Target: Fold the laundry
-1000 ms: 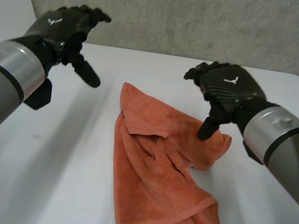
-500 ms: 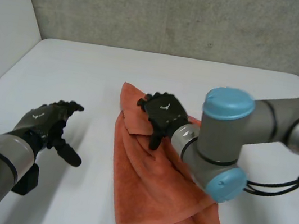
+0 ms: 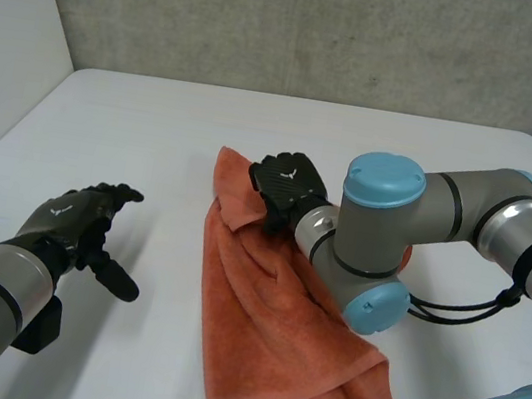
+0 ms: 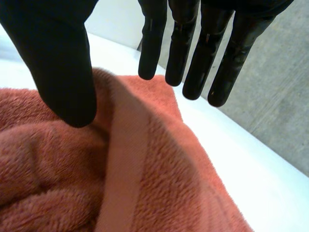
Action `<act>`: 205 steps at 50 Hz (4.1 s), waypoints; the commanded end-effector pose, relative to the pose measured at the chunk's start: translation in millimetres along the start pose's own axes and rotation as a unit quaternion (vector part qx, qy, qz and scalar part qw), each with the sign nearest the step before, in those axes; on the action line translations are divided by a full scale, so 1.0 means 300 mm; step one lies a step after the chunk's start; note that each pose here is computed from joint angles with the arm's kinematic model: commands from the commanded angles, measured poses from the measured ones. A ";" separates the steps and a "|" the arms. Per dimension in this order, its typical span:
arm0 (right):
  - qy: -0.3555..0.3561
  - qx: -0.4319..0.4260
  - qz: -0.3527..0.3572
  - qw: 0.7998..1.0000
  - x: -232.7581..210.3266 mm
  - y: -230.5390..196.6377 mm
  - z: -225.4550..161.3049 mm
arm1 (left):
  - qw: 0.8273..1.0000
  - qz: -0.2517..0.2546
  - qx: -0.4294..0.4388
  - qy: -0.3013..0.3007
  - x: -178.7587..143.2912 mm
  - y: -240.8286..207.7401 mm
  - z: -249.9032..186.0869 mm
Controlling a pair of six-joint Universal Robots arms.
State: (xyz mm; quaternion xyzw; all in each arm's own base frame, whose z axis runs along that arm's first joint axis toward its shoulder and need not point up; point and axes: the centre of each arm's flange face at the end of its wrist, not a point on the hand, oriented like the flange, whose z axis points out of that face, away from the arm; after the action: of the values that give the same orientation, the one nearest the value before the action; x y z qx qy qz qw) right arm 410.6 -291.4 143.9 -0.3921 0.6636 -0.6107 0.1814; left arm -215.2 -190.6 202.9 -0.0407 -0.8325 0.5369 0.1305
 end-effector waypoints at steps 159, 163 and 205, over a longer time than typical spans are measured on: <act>0.188 -0.162 0.116 0.962 0.682 0.052 -0.370 | 0.941 0.324 0.077 0.063 0.064 -0.017 0.236; 0.173 -0.170 0.111 0.964 0.670 0.031 -0.408 | 0.943 0.320 0.076 0.054 0.042 -0.065 0.203; 0.098 -0.165 0.083 0.978 0.426 -0.010 -0.597 | 0.988 0.112 0.065 0.085 -0.294 -0.239 0.338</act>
State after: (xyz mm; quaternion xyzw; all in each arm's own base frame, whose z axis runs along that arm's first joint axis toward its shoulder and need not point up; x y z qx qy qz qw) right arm 195.0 -272.7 214.0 -0.3033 0.7981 -0.5143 0.0804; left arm -162.9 -319.9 205.3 -0.1807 -0.7785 0.5800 0.1577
